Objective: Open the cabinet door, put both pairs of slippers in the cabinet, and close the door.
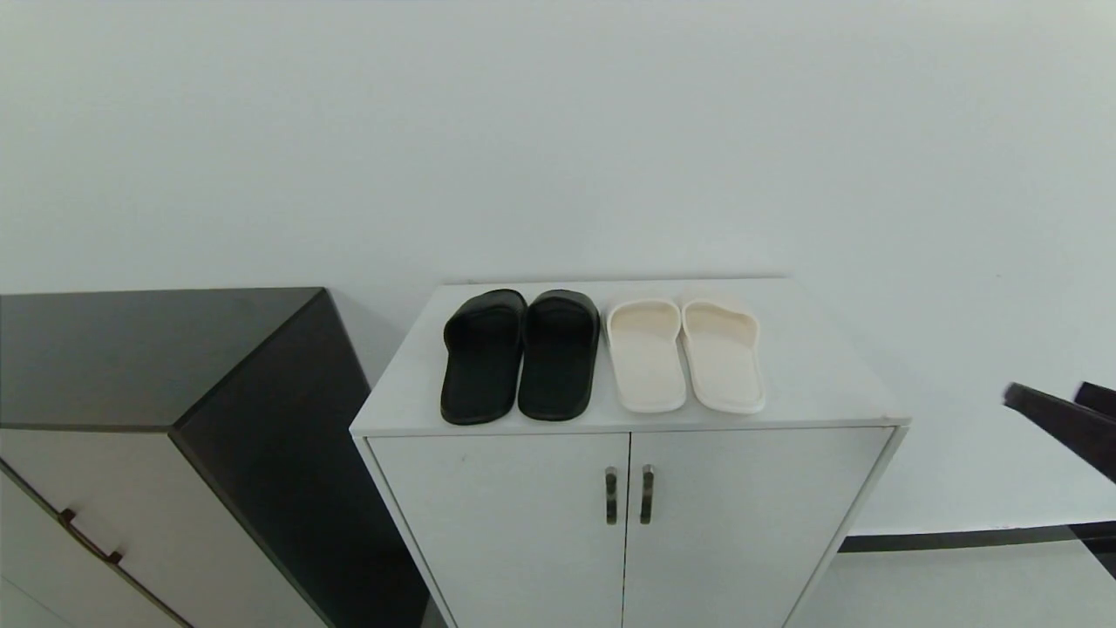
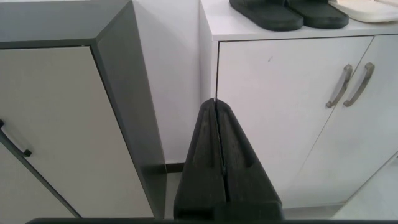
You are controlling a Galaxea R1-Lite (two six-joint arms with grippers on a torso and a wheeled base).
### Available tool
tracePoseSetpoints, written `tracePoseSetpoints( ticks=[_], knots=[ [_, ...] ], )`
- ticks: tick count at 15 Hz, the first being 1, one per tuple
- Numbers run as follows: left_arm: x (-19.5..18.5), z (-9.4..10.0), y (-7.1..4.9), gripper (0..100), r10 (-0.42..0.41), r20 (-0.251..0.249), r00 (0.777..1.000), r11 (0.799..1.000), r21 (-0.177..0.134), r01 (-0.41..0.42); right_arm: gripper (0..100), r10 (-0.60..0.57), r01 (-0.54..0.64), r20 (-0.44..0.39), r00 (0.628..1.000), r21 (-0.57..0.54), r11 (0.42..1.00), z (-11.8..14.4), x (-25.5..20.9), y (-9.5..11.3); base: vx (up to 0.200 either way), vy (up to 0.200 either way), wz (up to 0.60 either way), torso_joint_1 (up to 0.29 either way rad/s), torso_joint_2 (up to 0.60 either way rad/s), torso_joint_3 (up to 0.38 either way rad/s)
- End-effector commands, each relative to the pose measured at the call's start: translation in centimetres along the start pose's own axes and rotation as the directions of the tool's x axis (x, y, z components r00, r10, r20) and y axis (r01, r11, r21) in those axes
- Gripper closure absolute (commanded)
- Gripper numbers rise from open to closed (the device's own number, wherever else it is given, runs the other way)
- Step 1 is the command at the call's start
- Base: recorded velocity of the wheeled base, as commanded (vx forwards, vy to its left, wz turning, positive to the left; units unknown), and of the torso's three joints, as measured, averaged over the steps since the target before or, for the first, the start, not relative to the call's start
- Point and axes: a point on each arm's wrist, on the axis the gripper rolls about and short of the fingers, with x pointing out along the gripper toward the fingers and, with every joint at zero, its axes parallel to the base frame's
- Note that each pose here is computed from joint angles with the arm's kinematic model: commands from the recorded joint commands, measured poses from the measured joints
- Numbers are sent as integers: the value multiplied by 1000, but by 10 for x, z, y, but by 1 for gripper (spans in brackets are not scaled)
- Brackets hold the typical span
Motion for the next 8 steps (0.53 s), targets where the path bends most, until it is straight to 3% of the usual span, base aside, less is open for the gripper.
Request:
tracePoseSetpoints(
  ticks=[1,8],
  knots=[
    [0,0,0,100,0,0,1000,1000,0,0,0,26,-27,-89,996,-9,1000,4,60,44,0,0,0,0,0,0],
    [0,0,0,100,0,0,1000,1000,-2,0,0,-45,42,-106,993,-29,999,6,161,87,0,0,0,0,0,0]
  ],
)
